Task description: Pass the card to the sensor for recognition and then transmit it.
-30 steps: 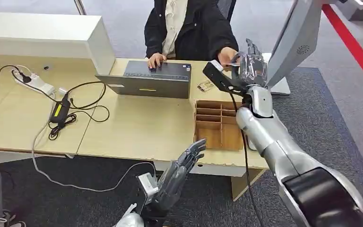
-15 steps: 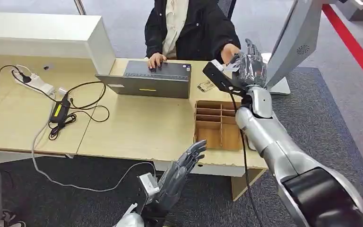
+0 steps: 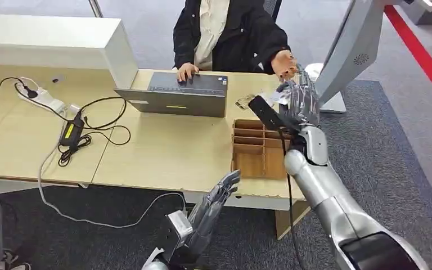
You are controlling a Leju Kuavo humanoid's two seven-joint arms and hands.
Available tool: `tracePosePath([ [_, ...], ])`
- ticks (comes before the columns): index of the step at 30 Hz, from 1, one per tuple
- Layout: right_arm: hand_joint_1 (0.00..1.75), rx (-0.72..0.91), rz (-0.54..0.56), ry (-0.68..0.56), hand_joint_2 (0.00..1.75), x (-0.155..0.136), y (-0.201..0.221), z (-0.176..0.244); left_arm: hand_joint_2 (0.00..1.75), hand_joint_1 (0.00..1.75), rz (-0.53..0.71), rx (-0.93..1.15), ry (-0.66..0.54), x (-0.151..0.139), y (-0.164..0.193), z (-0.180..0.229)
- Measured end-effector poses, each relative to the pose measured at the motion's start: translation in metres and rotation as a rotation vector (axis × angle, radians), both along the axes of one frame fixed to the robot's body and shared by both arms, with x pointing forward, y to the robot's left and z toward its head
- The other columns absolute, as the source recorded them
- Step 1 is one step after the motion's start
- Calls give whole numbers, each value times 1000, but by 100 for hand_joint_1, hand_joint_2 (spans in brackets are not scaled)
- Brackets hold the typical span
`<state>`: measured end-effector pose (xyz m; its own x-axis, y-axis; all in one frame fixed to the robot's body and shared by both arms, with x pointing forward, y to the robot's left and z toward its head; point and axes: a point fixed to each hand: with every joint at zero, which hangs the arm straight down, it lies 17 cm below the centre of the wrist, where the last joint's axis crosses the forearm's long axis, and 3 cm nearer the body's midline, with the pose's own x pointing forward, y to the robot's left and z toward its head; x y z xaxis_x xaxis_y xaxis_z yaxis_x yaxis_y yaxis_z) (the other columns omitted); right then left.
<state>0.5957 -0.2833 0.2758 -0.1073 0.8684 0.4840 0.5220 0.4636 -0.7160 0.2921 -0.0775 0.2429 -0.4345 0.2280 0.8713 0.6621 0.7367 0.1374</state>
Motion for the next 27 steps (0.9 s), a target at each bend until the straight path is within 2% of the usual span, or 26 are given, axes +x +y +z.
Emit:
tracePosePath([
  [7,175,77,-150,-13,175,-35,-87,-19,0,0,18,6,13,0,14,-4],
  [13,175,109,-250,-23,175,-61,-137,-25,0,0,31,11,22,-3,20,-6],
  [19,175,128,-305,-29,175,-79,-171,-31,0,0,34,17,20,-7,24,-8],
  [23,175,121,-325,-15,175,-81,-177,-36,0,0,36,19,16,-8,26,-7],
  [27,175,118,-339,78,175,-75,-173,-61,0,0,35,15,15,-9,26,-6],
])
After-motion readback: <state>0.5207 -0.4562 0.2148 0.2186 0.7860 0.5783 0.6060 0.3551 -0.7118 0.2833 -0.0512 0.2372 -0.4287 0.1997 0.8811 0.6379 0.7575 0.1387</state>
